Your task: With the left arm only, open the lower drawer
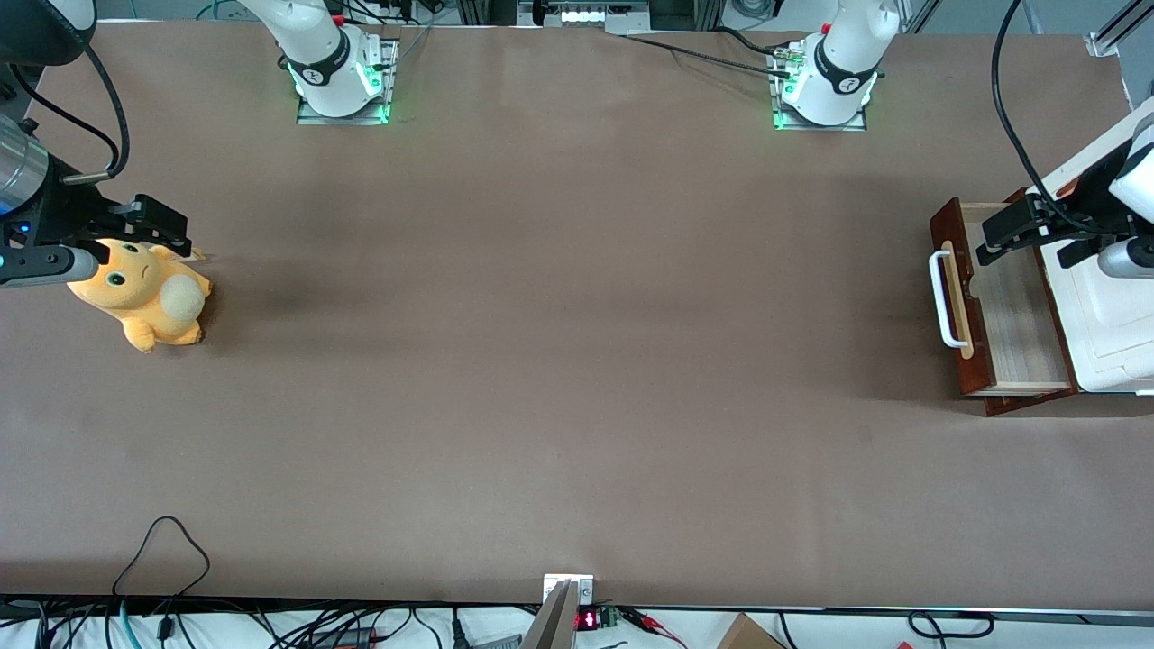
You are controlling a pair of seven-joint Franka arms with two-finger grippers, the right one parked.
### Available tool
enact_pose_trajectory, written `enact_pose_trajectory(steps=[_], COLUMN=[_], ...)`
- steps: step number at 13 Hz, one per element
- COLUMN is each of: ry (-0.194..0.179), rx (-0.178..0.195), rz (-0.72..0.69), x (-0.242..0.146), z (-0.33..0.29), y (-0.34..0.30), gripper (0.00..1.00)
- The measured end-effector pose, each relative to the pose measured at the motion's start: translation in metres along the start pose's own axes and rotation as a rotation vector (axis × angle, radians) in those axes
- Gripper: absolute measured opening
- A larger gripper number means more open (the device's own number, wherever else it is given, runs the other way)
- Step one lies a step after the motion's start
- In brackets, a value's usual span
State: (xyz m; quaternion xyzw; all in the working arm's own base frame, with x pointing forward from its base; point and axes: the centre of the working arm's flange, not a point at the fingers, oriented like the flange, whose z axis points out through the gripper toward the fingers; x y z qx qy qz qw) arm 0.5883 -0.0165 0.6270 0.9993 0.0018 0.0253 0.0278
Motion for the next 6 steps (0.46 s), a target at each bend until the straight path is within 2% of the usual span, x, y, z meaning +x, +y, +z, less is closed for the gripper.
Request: enact_pose_trajectory(steps=[6], ry=[-0.001], rx=[0.001], rz=[-0.007], x=[0.0001], z=[0.0], y=[-0.005], gripper=[1.0])
